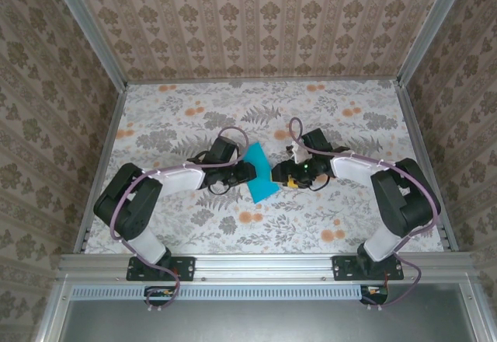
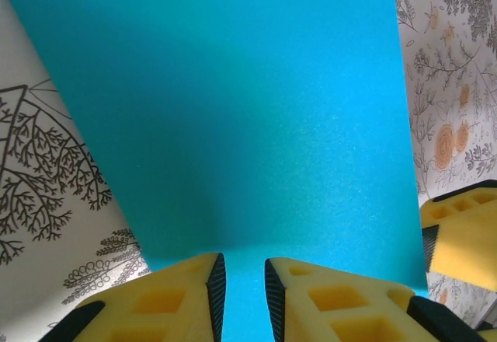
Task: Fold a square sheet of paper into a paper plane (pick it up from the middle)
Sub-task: Third fold the triangle at the center of the table.
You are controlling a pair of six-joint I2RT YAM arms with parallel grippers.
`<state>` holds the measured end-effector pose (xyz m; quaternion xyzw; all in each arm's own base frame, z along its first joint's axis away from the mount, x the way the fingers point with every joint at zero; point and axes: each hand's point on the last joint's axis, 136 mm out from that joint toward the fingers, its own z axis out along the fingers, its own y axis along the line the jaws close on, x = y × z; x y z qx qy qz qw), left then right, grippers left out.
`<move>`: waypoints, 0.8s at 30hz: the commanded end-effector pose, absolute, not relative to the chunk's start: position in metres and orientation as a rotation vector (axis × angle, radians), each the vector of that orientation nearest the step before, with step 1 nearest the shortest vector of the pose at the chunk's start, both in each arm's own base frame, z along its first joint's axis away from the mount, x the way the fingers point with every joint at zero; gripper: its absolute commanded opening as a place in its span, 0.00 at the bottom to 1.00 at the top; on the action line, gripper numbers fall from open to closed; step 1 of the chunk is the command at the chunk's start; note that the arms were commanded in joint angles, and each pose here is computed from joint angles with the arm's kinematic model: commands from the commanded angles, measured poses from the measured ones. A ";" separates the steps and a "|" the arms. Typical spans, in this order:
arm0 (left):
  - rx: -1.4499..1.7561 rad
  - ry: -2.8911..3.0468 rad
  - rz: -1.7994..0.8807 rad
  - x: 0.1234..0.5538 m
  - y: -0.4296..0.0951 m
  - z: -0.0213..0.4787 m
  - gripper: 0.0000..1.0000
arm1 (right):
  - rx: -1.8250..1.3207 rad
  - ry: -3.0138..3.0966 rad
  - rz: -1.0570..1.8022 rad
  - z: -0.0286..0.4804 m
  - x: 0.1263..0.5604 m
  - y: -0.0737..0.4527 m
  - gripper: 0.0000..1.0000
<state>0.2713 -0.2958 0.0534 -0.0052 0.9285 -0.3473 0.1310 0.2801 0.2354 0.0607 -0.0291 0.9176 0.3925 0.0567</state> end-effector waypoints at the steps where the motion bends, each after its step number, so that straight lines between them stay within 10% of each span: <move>1: -0.011 2.668 -1.043 0.277 -0.305 0.063 0.30 | -0.092 2.798 1.282 0.058 0.270 0.242 0.65; 24: -0.008 2.705 -1.037 0.277 -0.312 0.047 0.27 | 0.088 2.899 1.218 0.046 0.257 0.232 0.07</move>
